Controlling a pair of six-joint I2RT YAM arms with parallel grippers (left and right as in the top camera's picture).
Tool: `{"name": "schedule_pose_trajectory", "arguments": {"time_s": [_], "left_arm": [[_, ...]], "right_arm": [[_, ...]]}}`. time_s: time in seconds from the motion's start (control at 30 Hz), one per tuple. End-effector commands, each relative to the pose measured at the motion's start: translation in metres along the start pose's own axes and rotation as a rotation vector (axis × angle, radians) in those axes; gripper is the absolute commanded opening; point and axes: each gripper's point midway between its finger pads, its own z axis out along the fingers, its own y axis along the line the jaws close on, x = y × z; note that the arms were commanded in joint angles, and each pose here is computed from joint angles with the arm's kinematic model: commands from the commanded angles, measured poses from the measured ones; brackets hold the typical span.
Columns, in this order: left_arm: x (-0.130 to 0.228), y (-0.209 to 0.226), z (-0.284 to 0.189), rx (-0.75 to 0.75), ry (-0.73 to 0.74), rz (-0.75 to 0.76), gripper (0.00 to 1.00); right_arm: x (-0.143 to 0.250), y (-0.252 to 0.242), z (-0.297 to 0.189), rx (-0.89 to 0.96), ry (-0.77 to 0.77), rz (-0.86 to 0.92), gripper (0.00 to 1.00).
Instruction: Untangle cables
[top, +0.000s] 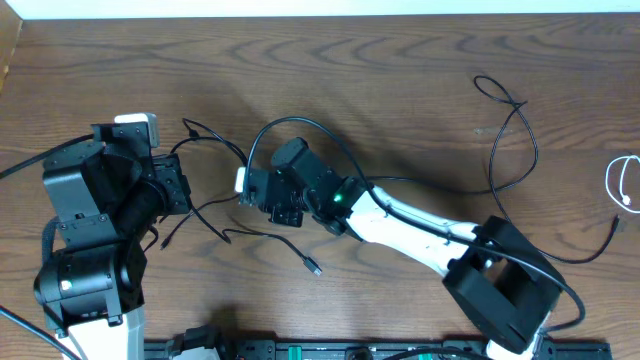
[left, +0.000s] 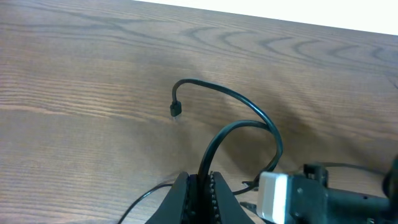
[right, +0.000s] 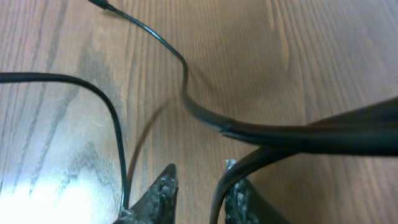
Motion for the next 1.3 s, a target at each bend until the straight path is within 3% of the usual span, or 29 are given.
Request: {"name": "schedule_pose_trajectory", "arguments": {"time_s": [0.0, 0.07, 0.13, 0.27, 0.37, 0.43, 0.6, 0.87, 1.07, 1.27], "left_arm": [[0.0, 0.0, -0.001, -0.007, -0.002, 0.002, 0.07], [0.0, 0.0, -0.001, -0.007, -0.002, 0.002, 0.08], [0.0, 0.0, -0.001, -0.007, -0.002, 0.002, 0.07], [0.0, 0.0, -0.001, -0.007, -0.003, 0.002, 0.07], [0.001, 0.0, -0.001, -0.007, 0.0, 0.002, 0.07], [0.001, 0.0, -0.001, -0.007, 0.001, 0.001, 0.08], [0.001, 0.0, -0.001, -0.007, 0.001, 0.001, 0.07], [0.001, 0.0, -0.001, -0.008, 0.001, 0.001, 0.07], [0.001, 0.0, -0.001, -0.008, 0.003, 0.001, 0.07], [0.002, 0.001, -0.001, -0.008, 0.004, 0.0, 0.07]], "right_arm": [[0.013, 0.003, 0.012, -0.015, 0.019, 0.09, 0.19], [0.015, 0.004, 0.015, -0.016, 0.022, 0.103, 0.17], [0.017, 0.004, 0.016, -0.016, 0.024, 0.106, 0.02], [0.021, -0.006, 0.016, 0.041, 0.048, 0.121, 0.01], [0.032, -0.037, 0.007, 0.212, 0.099, 0.19, 0.01], [0.046, -0.077, -0.019, 0.423, 0.159, 0.267, 0.01], [0.081, -0.154, -0.116, 0.813, 0.304, 0.35, 0.01], [0.151, -0.23, -0.317, 1.221, 0.414, 0.602, 0.01], [0.229, -0.237, -0.482, 1.53, 0.419, 0.859, 0.01], [0.29, -0.221, -0.549, 1.554, 0.291, 1.085, 0.01]]}}
